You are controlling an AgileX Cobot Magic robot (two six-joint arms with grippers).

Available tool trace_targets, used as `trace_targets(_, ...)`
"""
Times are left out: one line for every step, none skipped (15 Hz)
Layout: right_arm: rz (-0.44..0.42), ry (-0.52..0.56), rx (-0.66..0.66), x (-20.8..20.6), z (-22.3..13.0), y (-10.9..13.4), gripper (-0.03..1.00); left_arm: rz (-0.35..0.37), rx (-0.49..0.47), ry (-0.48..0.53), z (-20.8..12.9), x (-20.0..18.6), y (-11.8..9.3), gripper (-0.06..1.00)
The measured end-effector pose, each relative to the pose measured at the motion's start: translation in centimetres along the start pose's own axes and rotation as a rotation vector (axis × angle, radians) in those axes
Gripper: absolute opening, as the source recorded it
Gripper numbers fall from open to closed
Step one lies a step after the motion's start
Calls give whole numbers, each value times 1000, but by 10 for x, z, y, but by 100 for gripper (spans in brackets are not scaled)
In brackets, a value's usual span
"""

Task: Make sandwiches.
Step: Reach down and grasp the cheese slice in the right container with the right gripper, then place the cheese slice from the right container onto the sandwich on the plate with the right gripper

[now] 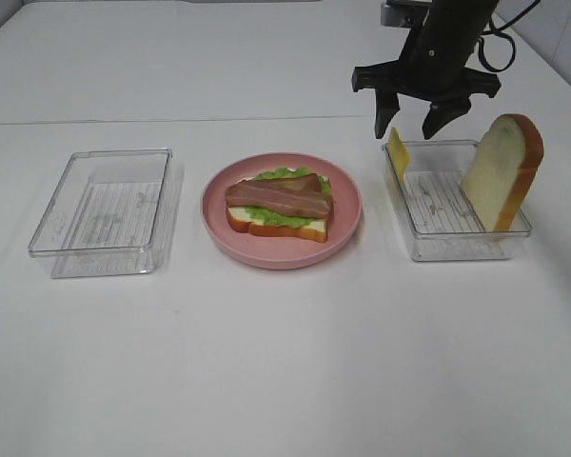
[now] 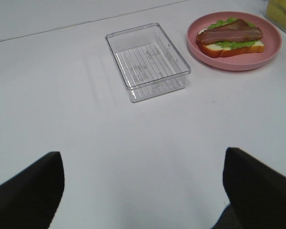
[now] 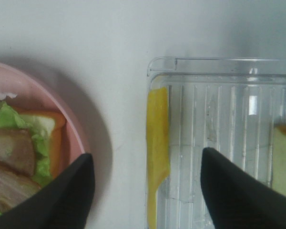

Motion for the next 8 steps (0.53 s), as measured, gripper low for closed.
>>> trace_targets(3, 5, 1, 4, 0, 1, 60, 0, 0, 0, 0, 0, 0, 85)
trace_targets(7, 23, 4, 12, -2, 1, 58, 0, 0, 0, 0, 0, 0, 85)
trace_targets(6, 29, 4, 15, -3, 1, 57, 0, 0, 0, 0, 0, 0, 85)
trace_targets(4, 38, 0, 19, -3, 1, 55, 0, 0, 0, 0, 0, 0, 85)
trace_targets(5, 42, -4, 21, -4, 1, 52, 0, 0, 0, 0, 0, 0, 85)
trace_targets(4, 44, -10, 22, -4, 1, 49, 0, 0, 0, 0, 0, 0, 85)
trace_targets(4, 44, -10, 22, -4, 1, 49, 0, 0, 0, 0, 0, 0, 85)
trace_targets(5, 42, -12, 21, -4, 1, 38, 0, 0, 0, 0, 0, 0, 85)
Point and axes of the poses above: a point on each arm's last joint axis where the gripper is mounted, x pointing out along that axis toward the gripper, y along the wrist's bending axis when the last joint is at zero, z = x × y, the point moved 4 cm from there along x, pointing out along that axis toward the gripper, and after that the axes turned 2 degrees about x, right-handed, at the moved point
